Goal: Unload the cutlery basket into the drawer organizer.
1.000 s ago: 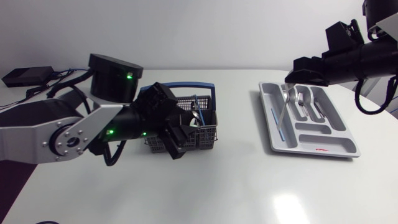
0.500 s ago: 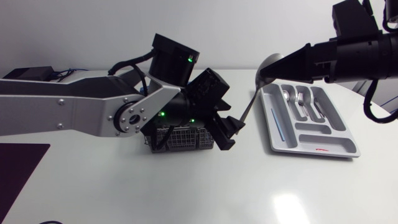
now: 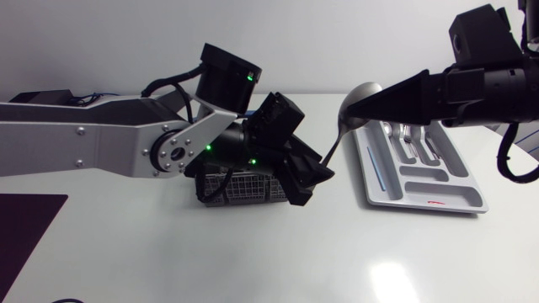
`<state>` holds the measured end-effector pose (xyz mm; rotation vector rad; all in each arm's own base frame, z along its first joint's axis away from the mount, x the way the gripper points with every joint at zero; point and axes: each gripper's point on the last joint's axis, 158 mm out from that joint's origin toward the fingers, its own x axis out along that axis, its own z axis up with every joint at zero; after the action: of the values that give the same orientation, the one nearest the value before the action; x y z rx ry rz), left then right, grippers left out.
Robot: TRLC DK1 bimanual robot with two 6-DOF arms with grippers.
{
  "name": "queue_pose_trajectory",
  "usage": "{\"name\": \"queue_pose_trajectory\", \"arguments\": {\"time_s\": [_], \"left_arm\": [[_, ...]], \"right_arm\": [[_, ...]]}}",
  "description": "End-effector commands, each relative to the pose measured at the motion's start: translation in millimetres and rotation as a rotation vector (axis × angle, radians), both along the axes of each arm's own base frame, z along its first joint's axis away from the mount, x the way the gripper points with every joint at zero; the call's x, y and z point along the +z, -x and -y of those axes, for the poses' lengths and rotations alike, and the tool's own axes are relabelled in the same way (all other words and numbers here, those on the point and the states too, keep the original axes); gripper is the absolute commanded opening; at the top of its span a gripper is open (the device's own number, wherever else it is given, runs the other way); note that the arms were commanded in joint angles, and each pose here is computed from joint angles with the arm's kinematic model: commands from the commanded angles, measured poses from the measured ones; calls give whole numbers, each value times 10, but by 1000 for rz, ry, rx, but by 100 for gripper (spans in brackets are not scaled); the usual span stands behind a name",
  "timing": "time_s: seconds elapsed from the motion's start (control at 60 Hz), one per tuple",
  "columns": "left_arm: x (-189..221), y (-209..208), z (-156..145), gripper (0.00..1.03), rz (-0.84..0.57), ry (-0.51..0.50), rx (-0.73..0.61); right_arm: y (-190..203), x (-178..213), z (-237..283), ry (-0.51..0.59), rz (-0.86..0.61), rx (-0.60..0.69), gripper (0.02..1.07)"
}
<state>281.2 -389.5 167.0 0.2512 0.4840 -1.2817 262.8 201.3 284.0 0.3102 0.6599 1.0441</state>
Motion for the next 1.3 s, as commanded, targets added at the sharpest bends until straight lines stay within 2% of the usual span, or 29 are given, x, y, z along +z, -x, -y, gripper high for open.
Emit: {"name": "queue_pose_trajectory", "arguments": {"time_s": [0.0, 0.2, 0.367, 0.433, 0.55, 0.65, 0.7, 0.883, 0.983, 1.117, 1.283], "left_arm": [[-11, -25, -16, 32, -28, 7, 4], [6, 27, -7, 4, -52, 24, -19], [30, 76, 14, 4, -73, 35, -33], [40, 91, 13, 4, -91, 42, -37], [69, 107, -1, 4, -126, 62, -47], [105, 62, -34, 4, -141, 75, -36], [125, 47, -46, 4, -148, 83, -35], [233, -21, -97, 4, -204, 127, -33], [284, -17, -119, 4, -237, 148, -52], [319, 58, -106, 4, -258, 155, -84], [367, 214, -100, 4, -302, 166, -147]], "right_arm": [[51, -2, -15, -13, -11, 8, 8], [70, 3, -2, -15, -9, 3, 8], [93, -48, 2, -15, -9, 4, 9], [90, -51, 17, -12, 2, -4, 22], [78, -55, 37, -10, 23, -14, 33], [101, -16, 51, -14, 56, -19, 51], [122, 5, 64, -13, 80, -23, 56], [217, -26, 135, 9, 176, -53, 58], [262, -181, 137, 41, 213, -44, 57], [272, -423, 16, 76, 257, -1, 57], [252, -532, -167, 92, 300, 62, 57]]}}
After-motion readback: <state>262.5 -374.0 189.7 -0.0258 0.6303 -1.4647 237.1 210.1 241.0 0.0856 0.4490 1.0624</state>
